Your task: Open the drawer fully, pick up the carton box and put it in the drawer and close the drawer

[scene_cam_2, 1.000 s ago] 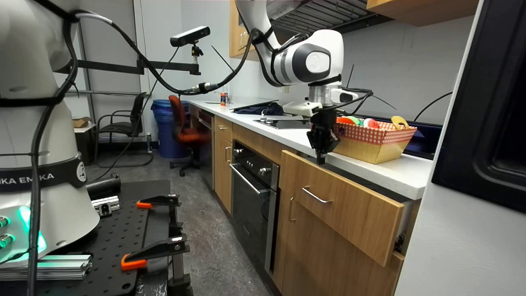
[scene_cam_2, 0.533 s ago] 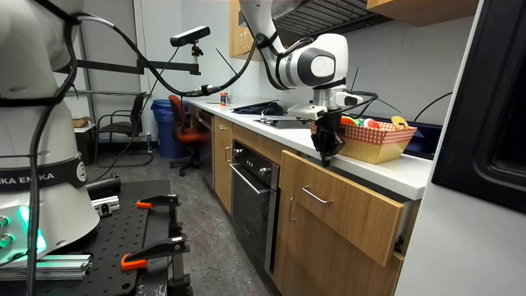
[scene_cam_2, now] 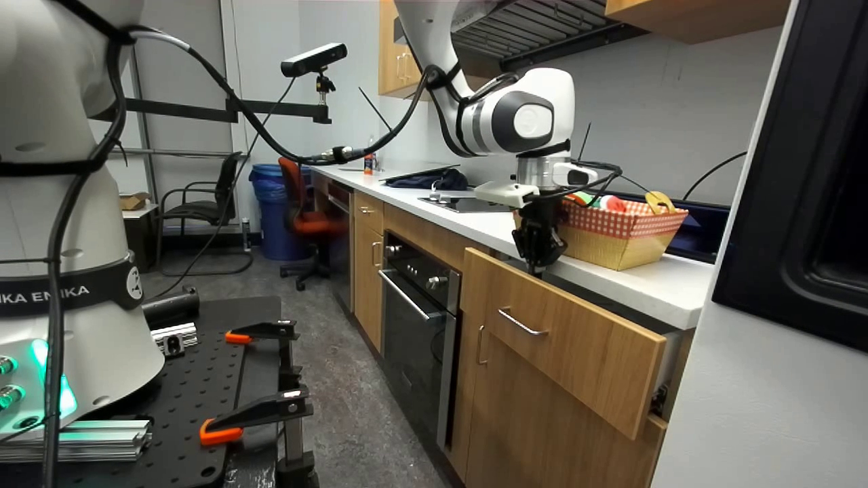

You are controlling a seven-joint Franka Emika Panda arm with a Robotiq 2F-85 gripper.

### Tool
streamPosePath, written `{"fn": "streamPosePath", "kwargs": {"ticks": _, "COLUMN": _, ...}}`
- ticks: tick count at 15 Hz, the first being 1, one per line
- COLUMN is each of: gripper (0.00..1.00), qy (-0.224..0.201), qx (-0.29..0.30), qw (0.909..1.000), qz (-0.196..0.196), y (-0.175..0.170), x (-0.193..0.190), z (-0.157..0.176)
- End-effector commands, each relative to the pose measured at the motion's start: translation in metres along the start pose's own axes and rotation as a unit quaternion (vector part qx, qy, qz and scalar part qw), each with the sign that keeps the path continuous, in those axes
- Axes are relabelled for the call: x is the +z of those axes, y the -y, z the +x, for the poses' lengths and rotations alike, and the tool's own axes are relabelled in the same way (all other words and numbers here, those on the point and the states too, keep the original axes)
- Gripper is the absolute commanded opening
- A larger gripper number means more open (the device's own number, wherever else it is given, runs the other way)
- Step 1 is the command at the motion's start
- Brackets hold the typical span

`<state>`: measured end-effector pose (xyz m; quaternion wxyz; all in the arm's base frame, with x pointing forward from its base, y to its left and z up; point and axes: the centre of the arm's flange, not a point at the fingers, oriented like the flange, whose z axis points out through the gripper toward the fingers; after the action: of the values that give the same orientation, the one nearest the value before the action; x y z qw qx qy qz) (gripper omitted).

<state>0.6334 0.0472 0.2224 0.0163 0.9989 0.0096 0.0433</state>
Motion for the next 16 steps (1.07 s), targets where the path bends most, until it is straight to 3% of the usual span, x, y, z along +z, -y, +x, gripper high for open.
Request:
{"fn": "streamPosePath", "kwargs": {"ticks": 1, "gripper": 0.0, "qy": 0.013, "qx": -0.002, "qw": 0.9999, "qz": -0.005, "y": 0.004, "x": 0.002, "z": 0.002}}
{"fn": "streamPosePath", "kwargs": {"ticks": 16, "gripper": 0.0, "qy": 0.065, "qx": 0.008, "qw": 0.9979, "qz": -0.003, "y": -0.002, "x": 0.0, "z": -0.049}}
